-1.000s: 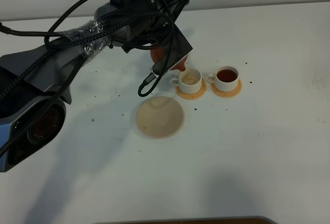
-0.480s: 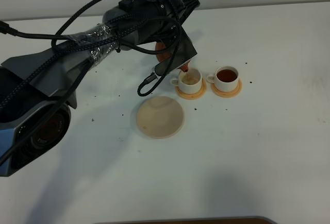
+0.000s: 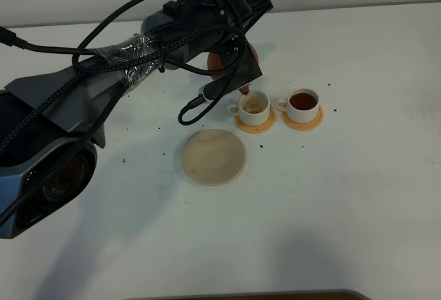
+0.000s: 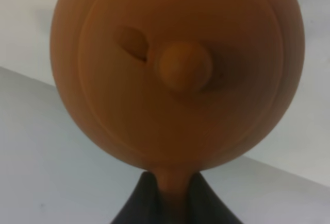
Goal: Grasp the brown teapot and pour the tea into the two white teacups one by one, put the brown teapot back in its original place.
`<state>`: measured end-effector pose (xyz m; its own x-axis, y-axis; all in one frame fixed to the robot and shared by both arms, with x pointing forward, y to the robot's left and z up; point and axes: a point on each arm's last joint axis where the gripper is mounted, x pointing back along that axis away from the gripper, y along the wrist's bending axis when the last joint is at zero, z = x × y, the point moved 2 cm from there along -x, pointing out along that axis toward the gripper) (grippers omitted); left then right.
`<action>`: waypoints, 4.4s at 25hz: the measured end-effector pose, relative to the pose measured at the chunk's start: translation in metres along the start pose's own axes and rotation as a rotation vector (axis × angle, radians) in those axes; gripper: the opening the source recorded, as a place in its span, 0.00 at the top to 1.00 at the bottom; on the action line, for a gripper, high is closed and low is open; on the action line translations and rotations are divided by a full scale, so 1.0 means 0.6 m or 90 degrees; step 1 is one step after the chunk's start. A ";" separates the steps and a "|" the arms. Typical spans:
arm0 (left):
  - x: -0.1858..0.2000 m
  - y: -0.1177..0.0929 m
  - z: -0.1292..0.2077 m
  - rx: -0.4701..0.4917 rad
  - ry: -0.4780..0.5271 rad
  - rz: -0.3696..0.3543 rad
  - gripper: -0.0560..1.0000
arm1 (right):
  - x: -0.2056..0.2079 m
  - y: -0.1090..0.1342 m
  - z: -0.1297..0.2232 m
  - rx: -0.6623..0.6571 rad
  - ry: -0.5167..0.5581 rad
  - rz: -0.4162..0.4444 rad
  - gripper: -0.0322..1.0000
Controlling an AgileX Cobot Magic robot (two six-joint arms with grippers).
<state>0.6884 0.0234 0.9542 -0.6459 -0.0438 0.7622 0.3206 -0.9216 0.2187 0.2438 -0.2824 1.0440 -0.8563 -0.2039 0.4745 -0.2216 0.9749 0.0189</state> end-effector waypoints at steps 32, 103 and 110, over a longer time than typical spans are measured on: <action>0.007 0.028 -0.007 -0.134 0.019 -0.070 0.81 | 0.000 0.000 0.000 0.000 0.000 0.000 0.74; 0.027 0.062 -0.025 -0.249 0.077 -0.105 0.81 | 0.000 0.000 0.000 0.000 0.000 0.000 0.74; 0.027 0.062 -0.025 -0.249 0.077 -0.104 0.81 | 0.000 0.000 0.000 0.000 0.000 0.000 0.74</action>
<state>0.6794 -0.0172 0.9657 -0.7500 0.0918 0.6550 -0.0645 -0.9957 0.0657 0.2438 -0.2824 1.0440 -0.8561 -0.2047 0.4745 -0.2225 0.9747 0.0189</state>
